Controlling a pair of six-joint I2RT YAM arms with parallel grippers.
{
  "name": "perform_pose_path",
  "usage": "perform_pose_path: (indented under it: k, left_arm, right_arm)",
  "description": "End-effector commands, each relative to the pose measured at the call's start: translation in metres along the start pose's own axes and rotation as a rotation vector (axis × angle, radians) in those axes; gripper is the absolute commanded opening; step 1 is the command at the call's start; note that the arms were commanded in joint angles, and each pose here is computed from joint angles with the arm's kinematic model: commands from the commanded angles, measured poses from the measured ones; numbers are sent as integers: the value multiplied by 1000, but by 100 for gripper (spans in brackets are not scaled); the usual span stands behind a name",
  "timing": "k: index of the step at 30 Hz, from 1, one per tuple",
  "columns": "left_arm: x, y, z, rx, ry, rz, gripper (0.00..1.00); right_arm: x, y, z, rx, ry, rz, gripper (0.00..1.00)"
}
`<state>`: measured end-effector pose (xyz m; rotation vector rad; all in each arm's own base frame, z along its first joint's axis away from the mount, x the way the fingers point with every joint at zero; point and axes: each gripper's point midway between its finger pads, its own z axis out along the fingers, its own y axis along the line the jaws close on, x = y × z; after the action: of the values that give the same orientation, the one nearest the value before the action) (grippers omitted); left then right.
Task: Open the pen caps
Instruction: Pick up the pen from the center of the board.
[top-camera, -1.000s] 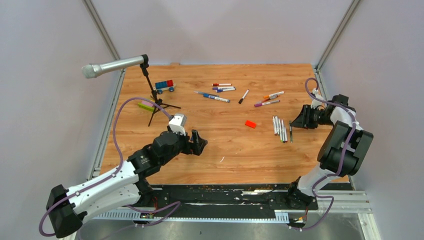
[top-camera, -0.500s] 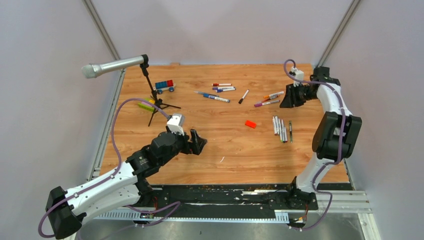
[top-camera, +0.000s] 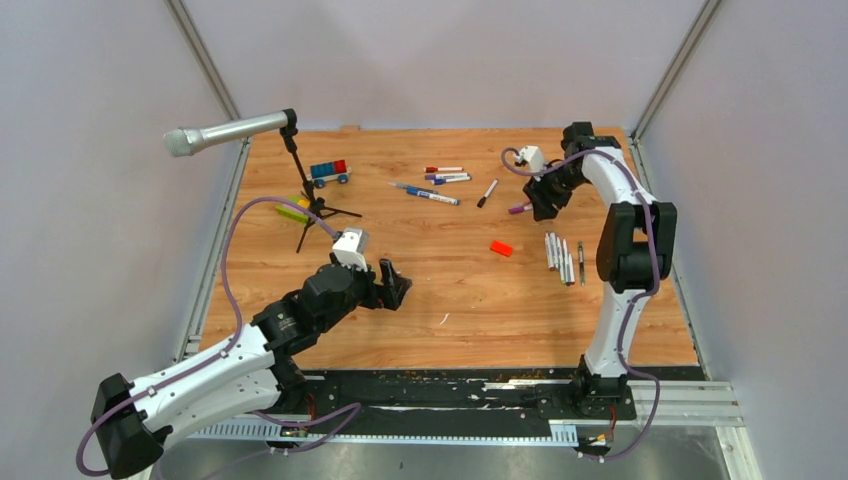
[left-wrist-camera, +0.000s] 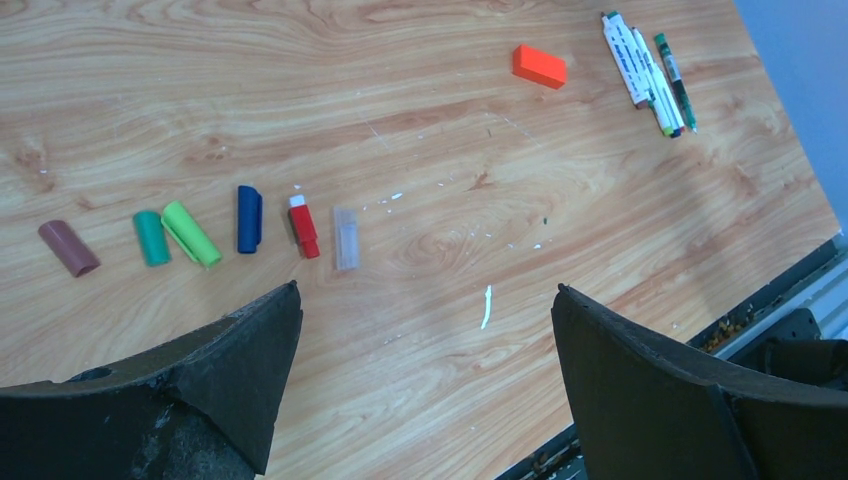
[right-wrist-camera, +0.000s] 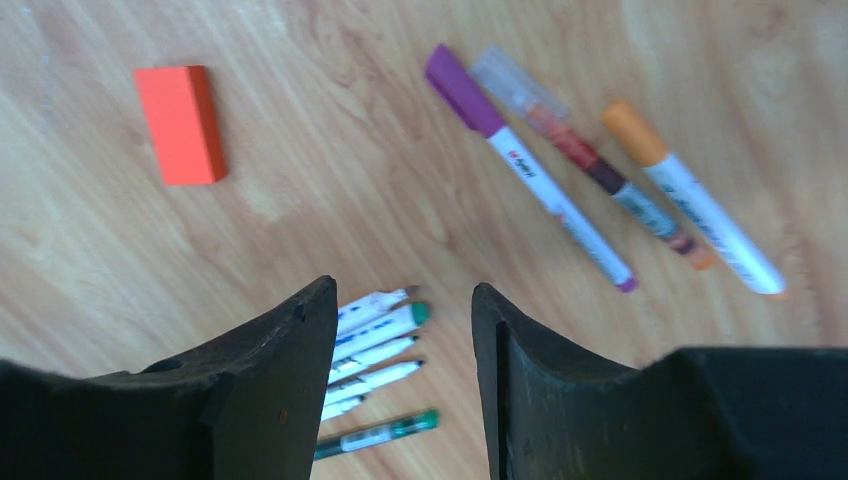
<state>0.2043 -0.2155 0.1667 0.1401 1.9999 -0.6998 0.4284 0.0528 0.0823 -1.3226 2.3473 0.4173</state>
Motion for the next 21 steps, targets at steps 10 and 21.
perform_pose_path:
  k: [10, 21]
  left_arm:
    - [-4, 1, 10, -36, 7, 30, 100]
    - [0, 4, 13, -45, 19, 35, 100]
  right_arm:
    - [-23, -42, 28, 76, 165, -222, 50]
    - [-9, -58, 42, 98, 244, -222, 46]
